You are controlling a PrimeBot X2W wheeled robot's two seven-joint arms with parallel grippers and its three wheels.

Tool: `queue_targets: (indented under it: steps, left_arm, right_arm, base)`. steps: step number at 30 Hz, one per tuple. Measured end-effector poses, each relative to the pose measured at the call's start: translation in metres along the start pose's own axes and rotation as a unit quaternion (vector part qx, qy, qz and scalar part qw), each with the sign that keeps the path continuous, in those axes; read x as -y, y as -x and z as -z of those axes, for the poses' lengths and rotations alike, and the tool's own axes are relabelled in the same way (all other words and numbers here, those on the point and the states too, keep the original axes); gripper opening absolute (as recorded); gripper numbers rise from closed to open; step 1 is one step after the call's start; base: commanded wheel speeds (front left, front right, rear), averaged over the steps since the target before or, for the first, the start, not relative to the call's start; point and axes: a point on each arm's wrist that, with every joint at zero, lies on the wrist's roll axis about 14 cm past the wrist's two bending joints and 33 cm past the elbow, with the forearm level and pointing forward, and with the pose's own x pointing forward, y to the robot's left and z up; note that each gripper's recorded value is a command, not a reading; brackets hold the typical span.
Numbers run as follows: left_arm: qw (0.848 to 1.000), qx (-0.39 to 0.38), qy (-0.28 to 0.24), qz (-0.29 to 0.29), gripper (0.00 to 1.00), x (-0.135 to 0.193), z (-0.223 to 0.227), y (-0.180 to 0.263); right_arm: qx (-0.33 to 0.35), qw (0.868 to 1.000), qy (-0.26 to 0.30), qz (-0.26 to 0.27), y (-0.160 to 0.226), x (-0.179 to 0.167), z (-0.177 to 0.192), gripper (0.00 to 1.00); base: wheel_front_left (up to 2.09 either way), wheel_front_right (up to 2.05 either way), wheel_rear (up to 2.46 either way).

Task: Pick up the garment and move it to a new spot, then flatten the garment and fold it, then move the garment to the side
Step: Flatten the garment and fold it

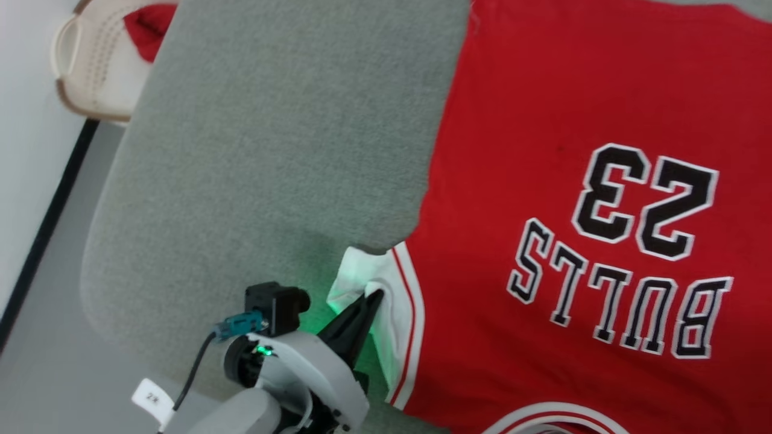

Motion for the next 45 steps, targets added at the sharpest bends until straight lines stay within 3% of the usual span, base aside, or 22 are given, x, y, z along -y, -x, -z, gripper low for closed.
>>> queue_targets:
  steps: [1, 2, 3, 4, 5, 16, 27, 37, 45]
  left_arm:
    - [1.0, 0.0, 0.001, -0.002, 0.0, -0.002, 0.001, -0.001]
    - [1.0, -0.001, 0.002, -0.005, 0.0, -0.004, 0.002, -0.001]
    - [1.0, -0.002, 0.004, -0.007, 0.0, -0.005, 0.002, -0.001]
    - [1.0, -0.002, 0.005, -0.01, 0.0, -0.007, 0.003, -0.002]
    - [1.0, -0.002, 0.006, -0.012, 0.0, -0.008, 0.004, -0.002]
    - [1.0, 0.01, 0.002, -0.019, 0.0, -0.017, -0.001, 0.0]
    - [1.0, 0.019, -0.018, -0.018, 0.0, -0.021, -0.009, 0.009]
    - [0.999, 0.026, -0.039, 0.004, 0.0, -0.007, -0.021, 0.015]
    - [0.998, 0.028, -0.047, 0.032, 0.0, 0.013, -0.025, 0.018]
  right_arm:
    - [-0.012, 1.0, 0.0, 0.001, -0.005, -0.001, 0.001, 1.0]
    - [-0.021, 1.0, -0.002, 0.001, -0.01, -0.003, 0.002, 0.81]
    - [-0.028, 1.0, -0.001, 0.003, -0.013, -0.004, 0.002, 0.31]
    - [-0.032, 0.999, 0.005, 0.005, -0.016, -0.006, 0.002, 0.31]
    - [-0.033, 0.999, 0.006, 0.004, -0.019, -0.008, 0.001, 0.0]
    - [-0.032, 0.999, -0.013, -0.008, -0.007, -0.017, -0.002, 0.0]
    - [0.014, 0.998, -0.02, -0.064, 0.045, -0.037, 0.018, 0.0]
    - [0.048, 0.995, -0.038, -0.077, 0.114, -0.029, 0.077, 0.0]
    - [0.05, 0.991, -0.113, -0.05, 0.157, -0.013, 0.148, 0.0]
  base:
    - [0.0, 0.0, 0.0]
    - [0.0, 0.0, 0.0]
    - [0.0, 0.0, 0.0]
    - [0.0, 0.0, 0.0]
    - [0.0, 0.0, 0.0]
    - [0.0, 0.0, 0.0]
    - [0.0, 0.0, 0.0]
    - [0.0, 0.0, 0.0]
    - [0.0, 0.0, 0.0]
